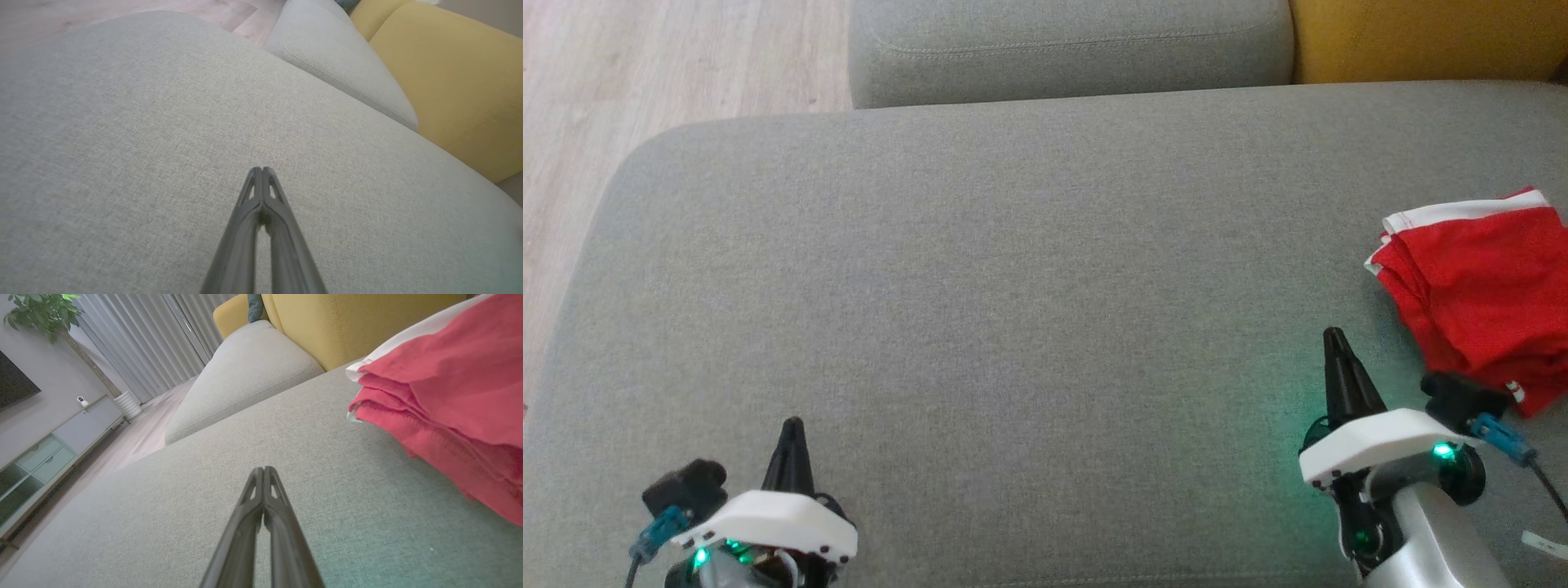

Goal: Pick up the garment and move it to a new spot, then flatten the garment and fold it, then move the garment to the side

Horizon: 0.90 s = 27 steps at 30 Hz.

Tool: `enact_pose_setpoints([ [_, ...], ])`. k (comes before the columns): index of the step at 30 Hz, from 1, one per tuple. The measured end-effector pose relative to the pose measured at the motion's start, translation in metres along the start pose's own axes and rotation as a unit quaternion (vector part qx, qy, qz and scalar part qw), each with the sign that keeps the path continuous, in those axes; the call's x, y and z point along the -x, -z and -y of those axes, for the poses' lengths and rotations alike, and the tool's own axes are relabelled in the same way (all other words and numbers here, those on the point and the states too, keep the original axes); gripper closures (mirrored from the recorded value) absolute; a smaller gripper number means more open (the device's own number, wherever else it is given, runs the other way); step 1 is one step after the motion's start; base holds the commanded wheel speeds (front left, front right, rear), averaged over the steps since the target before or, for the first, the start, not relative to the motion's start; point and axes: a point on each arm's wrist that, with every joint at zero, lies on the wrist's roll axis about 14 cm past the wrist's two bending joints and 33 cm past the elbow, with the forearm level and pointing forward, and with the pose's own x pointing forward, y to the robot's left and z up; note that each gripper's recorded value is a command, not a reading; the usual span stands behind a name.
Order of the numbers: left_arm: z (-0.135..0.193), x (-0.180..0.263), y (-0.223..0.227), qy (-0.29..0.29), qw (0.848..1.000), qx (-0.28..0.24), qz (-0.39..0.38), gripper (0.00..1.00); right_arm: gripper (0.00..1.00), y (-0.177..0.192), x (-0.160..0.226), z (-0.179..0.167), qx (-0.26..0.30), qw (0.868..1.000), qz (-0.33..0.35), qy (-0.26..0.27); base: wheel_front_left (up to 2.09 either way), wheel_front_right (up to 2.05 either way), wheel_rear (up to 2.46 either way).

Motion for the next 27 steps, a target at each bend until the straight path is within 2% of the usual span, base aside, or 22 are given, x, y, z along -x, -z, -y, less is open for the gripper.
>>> enact_pose_setpoints([
  [13, -0.001, 0.0, -0.002, 0.0, 0.997, 0.075, -0.008, 1.0, 1.0, -0.004, 0.003, 0.007, -0.077, 0.997, 0.005, 0.016, 0.0, 0.0, 0.0],
  [27, -0.003, -0.001, -0.005, -0.001, 0.989, 0.15, -0.014, 1.0, 1.0, -0.016, 0.002, 0.009, -0.154, 0.988, 0.021, 0.021, 0.0, 0.0, 0.0],
])
